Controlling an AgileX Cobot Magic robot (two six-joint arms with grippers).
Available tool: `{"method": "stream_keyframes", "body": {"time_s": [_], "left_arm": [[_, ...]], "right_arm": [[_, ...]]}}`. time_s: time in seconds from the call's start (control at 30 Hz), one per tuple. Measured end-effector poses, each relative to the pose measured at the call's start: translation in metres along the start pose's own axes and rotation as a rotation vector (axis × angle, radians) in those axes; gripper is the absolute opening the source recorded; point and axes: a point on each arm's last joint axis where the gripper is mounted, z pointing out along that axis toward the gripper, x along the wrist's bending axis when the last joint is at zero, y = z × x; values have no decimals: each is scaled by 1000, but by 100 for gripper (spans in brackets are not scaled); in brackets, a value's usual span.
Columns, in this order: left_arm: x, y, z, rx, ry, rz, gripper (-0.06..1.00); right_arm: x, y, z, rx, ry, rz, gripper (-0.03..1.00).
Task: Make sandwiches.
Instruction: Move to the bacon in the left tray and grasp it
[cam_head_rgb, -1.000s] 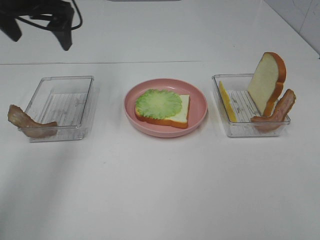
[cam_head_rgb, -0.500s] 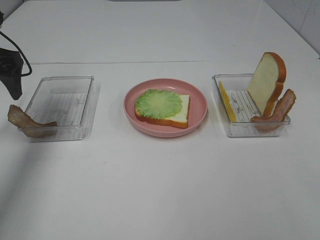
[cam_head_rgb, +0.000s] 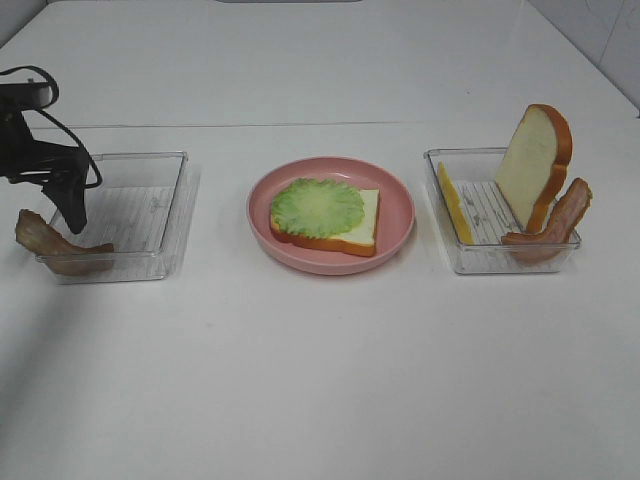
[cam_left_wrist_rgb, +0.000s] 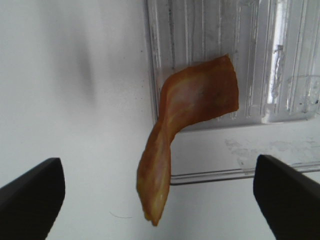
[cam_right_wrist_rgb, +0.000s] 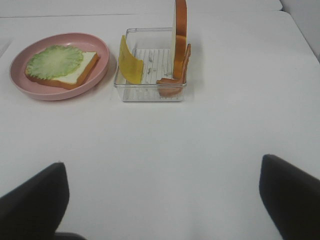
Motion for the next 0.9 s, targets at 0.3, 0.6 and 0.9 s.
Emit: {"method": "stream_keyframes", "body": {"time_s": [0.3, 0.6, 0.9], "left_arm": [[-6, 1, 15, 42, -1, 14, 85], [-7, 1, 15, 38, 0, 17, 47], [-7, 2, 15, 30, 0, 17, 42]], "right_arm": [[0, 0, 0, 0, 0, 0, 98], [0, 0, 0, 0, 0, 0, 98], [0, 0, 0, 0, 0, 0, 98]]}}
